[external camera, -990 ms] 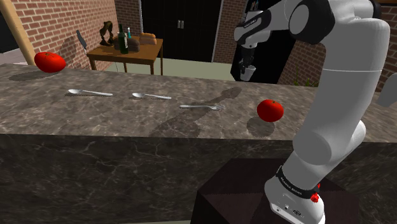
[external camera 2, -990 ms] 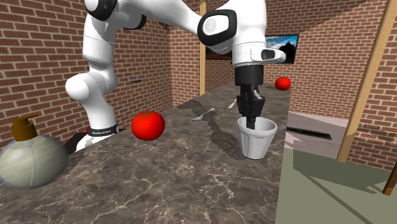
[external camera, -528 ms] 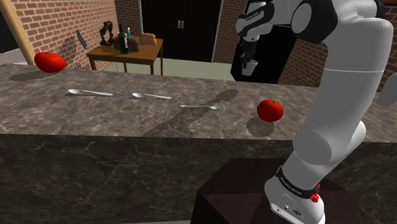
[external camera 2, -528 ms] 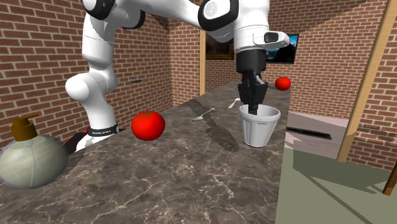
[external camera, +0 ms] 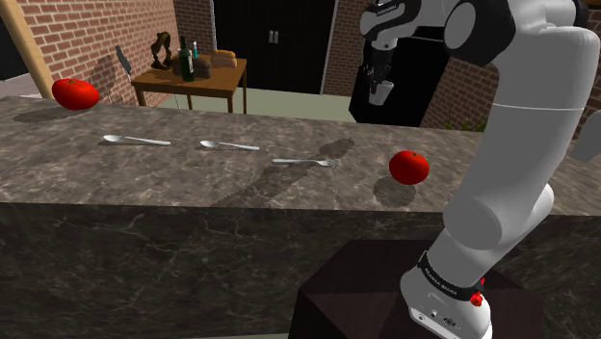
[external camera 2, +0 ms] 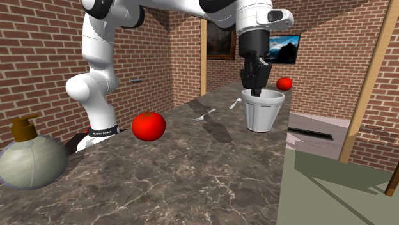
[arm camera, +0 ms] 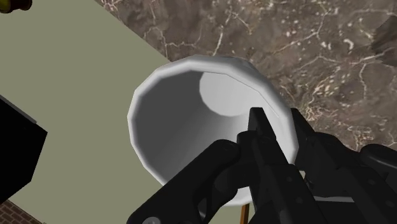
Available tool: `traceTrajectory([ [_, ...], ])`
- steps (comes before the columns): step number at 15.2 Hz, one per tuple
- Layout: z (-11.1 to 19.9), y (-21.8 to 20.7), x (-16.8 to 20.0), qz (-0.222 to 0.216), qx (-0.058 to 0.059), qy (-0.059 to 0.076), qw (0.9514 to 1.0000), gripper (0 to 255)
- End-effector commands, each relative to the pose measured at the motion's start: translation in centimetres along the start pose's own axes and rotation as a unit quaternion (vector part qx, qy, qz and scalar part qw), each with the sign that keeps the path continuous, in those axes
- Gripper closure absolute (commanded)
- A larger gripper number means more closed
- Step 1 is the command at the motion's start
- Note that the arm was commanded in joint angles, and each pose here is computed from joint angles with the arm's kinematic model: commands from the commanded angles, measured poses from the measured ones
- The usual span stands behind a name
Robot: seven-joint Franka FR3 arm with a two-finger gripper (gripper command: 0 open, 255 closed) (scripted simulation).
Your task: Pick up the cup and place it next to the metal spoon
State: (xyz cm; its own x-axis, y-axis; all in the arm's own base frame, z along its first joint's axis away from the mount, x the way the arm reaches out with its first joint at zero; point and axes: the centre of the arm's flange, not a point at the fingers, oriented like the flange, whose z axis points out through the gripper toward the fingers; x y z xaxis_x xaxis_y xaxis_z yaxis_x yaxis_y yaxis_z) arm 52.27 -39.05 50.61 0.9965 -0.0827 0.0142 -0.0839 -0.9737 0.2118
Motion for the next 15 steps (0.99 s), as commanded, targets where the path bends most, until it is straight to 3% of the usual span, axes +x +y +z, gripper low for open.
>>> traceTrajectory([
  [1,-1.0,0.2,0.0,0.000,0.000,0.000,1.0000,255],
  [6,-3.5,0.7,0.0,0.000,0.000,0.000,1.0000,255],
  [15,-6.0,-10.6,2.4,0.000,0.000,0.000,1.0000,255],
])
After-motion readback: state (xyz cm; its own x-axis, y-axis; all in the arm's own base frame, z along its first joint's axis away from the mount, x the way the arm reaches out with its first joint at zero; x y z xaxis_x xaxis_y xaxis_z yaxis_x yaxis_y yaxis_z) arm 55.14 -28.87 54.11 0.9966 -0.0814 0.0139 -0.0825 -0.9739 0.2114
